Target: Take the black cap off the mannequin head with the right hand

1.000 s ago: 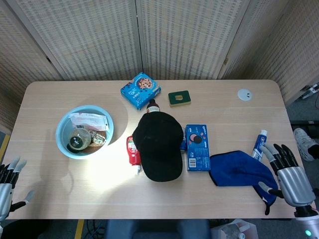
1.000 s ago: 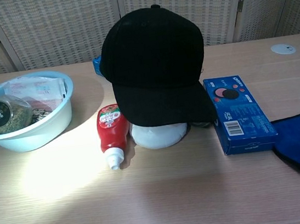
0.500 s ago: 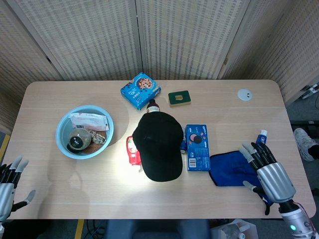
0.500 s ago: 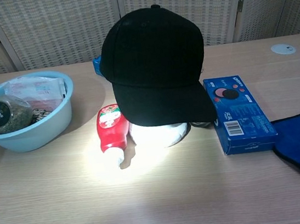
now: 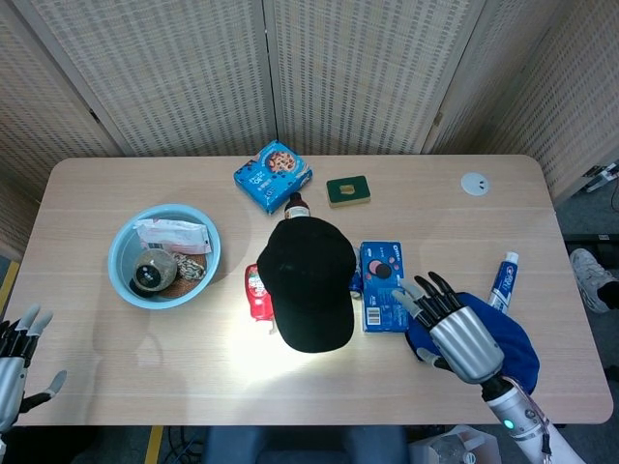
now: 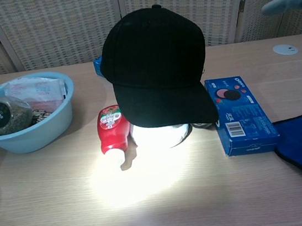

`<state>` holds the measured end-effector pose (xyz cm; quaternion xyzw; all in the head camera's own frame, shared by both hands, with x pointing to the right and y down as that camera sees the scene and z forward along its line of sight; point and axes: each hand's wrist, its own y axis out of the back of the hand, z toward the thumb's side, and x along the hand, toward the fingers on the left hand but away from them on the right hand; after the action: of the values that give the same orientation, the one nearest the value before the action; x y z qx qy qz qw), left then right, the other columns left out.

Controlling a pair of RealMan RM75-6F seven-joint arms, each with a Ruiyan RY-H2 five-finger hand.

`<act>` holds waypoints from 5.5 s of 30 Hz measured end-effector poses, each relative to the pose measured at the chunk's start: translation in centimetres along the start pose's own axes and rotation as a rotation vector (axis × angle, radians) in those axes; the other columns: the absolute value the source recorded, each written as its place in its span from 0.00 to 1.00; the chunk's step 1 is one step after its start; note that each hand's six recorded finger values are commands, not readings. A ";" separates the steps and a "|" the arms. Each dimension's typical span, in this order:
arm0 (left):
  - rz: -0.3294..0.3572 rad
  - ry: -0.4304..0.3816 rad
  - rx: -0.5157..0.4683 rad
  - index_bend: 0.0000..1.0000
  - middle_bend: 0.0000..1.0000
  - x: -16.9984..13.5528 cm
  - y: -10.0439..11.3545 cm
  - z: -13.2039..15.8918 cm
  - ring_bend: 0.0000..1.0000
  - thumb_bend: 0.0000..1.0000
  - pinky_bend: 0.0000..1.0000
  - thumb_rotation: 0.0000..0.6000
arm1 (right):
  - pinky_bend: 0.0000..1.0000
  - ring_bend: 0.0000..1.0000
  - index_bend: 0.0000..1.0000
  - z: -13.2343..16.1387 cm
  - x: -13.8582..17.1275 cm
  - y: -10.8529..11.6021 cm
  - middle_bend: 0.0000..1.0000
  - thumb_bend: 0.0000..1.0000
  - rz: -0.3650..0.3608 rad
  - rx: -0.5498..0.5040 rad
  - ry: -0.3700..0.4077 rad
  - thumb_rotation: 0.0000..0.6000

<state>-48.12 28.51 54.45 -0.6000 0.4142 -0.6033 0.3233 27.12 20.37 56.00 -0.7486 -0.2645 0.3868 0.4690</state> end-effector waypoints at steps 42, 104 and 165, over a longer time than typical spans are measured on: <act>-0.013 0.019 0.008 0.02 0.00 -0.3 -0.1 -0.4 0.07 0.25 0.01 1.00 | 0.00 0.00 0.00 8.1 -6.1 -5.2 0.00 0.00 -0.131 0.088 0.209 1.00; -0.037 0.039 0.005 0.02 0.00 -0.1 -0.5 -1.4 0.07 0.25 0.01 1.00 | 0.00 0.00 0.61 11.3 -10.9 -2.3 0.19 0.42 -0.365 0.115 0.384 1.00; -0.048 0.041 -0.004 0.02 0.00 -0.2 -1.0 -1.7 0.07 0.25 0.01 1.00 | 0.00 0.00 0.70 5.5 -19.9 9.3 0.25 0.46 -0.649 0.145 0.177 1.00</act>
<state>-49.69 29.28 55.37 -0.5976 0.4074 -0.6224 0.2992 11.71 4.11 52.69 -0.6208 -0.4187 0.1687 0.6409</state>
